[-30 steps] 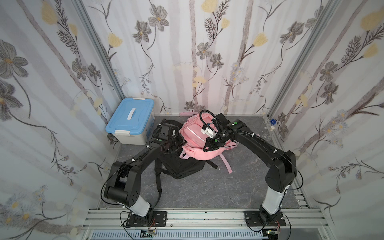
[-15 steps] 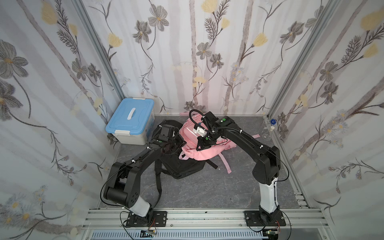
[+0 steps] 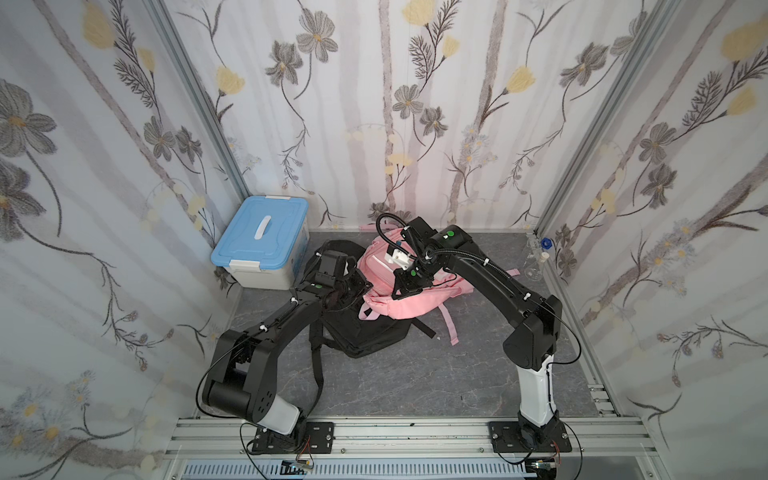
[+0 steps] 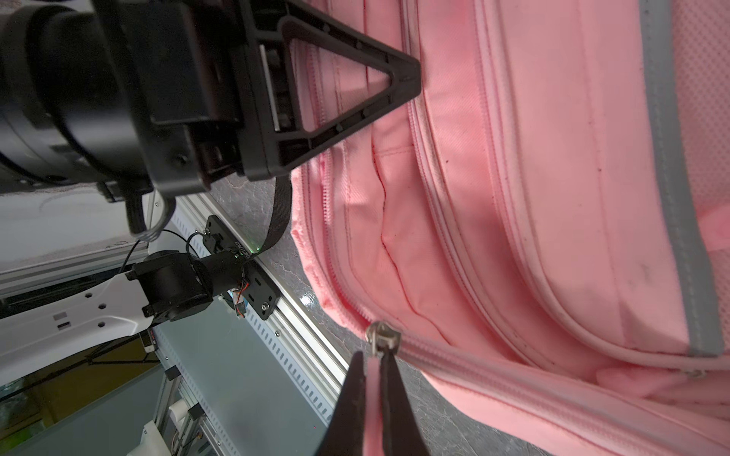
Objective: Zip up the backpack
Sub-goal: Zip the zipper on the backpack.
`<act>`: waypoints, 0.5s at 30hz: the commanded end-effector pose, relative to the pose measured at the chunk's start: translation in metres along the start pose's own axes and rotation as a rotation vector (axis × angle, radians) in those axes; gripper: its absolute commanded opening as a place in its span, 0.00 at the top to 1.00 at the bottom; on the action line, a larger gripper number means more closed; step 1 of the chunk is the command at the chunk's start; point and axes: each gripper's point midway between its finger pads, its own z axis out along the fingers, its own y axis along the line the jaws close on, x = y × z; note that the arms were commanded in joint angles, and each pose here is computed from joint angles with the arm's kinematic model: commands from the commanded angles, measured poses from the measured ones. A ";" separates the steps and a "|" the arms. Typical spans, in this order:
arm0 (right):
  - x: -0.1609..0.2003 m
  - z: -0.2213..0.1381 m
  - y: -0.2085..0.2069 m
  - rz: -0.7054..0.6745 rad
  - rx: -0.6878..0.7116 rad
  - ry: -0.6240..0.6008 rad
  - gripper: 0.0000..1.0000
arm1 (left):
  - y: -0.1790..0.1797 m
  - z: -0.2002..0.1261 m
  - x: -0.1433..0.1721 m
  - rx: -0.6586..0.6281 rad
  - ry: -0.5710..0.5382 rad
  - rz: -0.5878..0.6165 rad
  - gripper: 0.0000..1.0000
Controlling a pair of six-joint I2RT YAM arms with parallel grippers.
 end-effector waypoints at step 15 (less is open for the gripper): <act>-0.035 0.018 0.063 -0.084 -0.138 -0.057 1.00 | -0.035 -0.005 0.002 0.201 -0.019 0.023 1.00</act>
